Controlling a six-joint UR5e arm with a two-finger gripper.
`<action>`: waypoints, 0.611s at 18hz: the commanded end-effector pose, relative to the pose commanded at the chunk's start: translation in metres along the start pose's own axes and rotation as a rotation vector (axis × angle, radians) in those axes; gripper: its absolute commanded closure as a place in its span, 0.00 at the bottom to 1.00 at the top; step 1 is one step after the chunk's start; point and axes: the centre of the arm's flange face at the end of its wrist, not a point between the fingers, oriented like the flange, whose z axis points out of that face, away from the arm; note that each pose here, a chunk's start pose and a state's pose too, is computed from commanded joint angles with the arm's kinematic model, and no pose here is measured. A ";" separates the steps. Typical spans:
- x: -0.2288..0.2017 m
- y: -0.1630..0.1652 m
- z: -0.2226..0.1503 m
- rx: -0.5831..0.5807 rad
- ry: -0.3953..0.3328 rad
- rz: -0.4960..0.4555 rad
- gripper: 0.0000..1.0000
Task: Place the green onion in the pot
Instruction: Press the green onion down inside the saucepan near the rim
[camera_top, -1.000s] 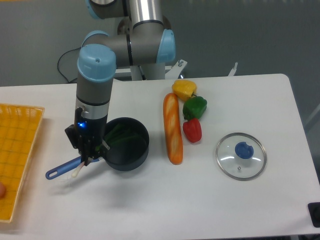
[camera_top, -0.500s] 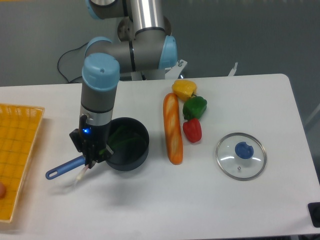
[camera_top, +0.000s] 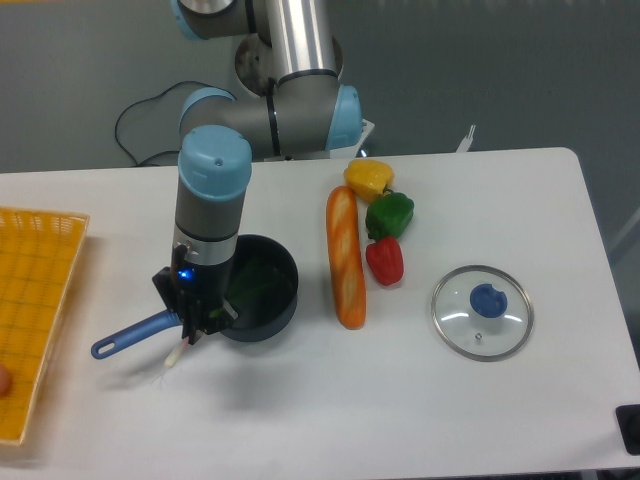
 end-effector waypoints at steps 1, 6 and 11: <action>0.000 0.000 0.002 -0.002 0.002 0.001 0.88; -0.006 0.004 0.010 -0.011 0.007 0.008 0.88; -0.010 0.006 0.016 -0.018 0.008 0.007 0.88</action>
